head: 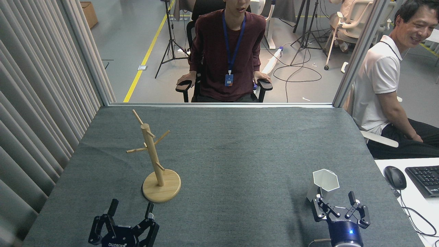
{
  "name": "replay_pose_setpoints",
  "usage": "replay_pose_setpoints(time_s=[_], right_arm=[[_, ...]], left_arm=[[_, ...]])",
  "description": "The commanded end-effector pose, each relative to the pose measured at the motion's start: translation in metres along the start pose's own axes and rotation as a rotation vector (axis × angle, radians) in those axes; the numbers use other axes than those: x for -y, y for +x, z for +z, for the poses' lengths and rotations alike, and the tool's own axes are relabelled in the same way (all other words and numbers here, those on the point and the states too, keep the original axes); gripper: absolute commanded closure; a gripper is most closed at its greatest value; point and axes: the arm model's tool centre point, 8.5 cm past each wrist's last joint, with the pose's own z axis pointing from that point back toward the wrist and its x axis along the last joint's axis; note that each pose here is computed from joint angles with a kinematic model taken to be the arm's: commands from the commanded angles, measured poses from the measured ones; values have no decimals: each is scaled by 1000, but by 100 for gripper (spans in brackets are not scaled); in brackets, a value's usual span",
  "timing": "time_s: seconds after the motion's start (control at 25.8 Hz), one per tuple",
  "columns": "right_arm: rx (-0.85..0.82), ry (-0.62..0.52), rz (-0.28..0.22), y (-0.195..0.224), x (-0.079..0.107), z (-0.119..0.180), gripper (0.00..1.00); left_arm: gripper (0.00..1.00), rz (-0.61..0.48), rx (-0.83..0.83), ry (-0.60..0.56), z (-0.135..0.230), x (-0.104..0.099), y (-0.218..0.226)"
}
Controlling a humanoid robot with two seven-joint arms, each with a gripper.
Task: Hang cup on storage rack
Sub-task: 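Close the right gripper around the white hexagonal cup's rim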
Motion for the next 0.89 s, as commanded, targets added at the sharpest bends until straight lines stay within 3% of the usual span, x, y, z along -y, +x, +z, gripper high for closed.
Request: replay_pose_setpoints(time_s=[0.0,0.46,0.85], right_arm=[[21,0,0,9,2,-7,1],[45,46,-14,29,-10,-18,1],[36,51,-19,28,-5,-37,1]], left_arm=[[1,-4,-9,0,1,0,-4],[1,-12,-25,8,6,-1,-12],[1,-14,-28,10,7,-1,-13]])
